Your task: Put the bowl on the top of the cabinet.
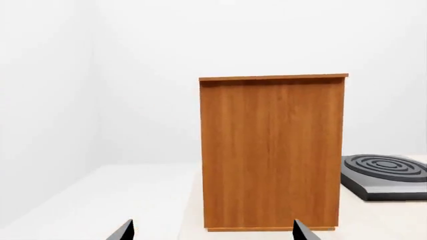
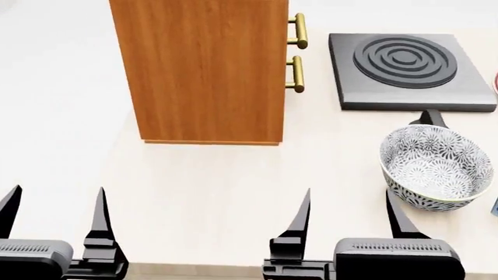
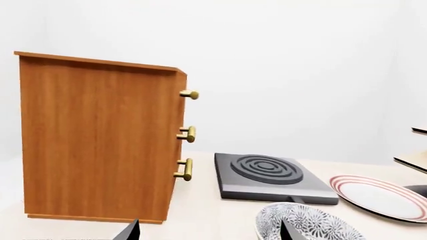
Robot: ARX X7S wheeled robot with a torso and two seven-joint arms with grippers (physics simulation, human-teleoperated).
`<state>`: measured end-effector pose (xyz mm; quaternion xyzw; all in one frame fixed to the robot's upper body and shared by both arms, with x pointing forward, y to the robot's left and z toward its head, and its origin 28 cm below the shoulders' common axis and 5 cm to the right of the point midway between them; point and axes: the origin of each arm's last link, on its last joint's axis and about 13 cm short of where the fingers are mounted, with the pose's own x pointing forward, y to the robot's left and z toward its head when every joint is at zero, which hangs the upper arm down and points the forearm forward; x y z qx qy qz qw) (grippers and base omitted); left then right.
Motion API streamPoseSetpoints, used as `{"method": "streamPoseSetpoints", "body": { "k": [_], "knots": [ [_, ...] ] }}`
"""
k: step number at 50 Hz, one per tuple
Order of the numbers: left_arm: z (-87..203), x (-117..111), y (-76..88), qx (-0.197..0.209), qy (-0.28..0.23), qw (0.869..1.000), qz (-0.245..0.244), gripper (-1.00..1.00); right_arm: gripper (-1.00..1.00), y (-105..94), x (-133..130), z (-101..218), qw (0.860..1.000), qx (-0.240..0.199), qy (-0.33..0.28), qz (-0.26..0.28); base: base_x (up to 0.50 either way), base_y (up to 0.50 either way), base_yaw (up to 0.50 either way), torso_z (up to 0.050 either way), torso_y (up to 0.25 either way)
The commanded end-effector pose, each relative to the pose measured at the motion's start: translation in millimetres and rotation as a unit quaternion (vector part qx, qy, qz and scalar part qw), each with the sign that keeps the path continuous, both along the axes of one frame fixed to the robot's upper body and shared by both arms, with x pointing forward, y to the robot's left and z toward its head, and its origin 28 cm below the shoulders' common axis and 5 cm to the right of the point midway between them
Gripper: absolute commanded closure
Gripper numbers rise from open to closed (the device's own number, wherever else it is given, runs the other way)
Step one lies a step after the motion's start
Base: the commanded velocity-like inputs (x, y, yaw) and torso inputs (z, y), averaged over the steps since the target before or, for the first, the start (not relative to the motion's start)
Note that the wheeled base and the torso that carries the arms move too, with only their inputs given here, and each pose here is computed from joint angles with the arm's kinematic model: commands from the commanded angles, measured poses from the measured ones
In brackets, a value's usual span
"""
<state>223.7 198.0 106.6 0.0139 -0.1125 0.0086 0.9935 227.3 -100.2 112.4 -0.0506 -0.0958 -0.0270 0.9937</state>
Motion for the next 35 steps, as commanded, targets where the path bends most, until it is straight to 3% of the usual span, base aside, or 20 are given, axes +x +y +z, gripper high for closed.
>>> {"method": "streamPoseSetpoints", "body": {
  "k": [1, 8, 22, 35],
  "knots": [
    [-0.4, -0.4, -0.1, 0.0, 0.0, 1.0, 0.0, -1.0, -1.0, 0.5, -0.1, -0.7, 1.0, -0.003, 0.003, 0.004, 0.0, 0.25, 0.0, 0.0, 0.0],
    [0.0, -0.5, -0.3, 0.0, 0.001, 1.0, 0.0, -1.0, -1.0, 0.2, 0.3, -1.2, 1.0, -0.002, 0.004, 0.002, 0.0, 0.43, 0.0, 0.0, 0.0],
    [-1.2, 0.2, -0.1, 0.0, 0.001, 1.0, 0.0, -1.0, -1.0, -0.2, 0.5, -0.7, 1.0, 0.003, 0.007, 0.002, 0.0, 0.0, 0.0, 0.0, 0.0],
    [-1.2, -0.3, -0.4, 0.0, 0.001, 1.0, 0.0, -1.0, -1.0, 0.3, 0.4, -2.9, 1.0, -0.002, 0.003, -0.005, 0.44, 0.0, 0.0, 0.0, 0.0]
  ]
}}
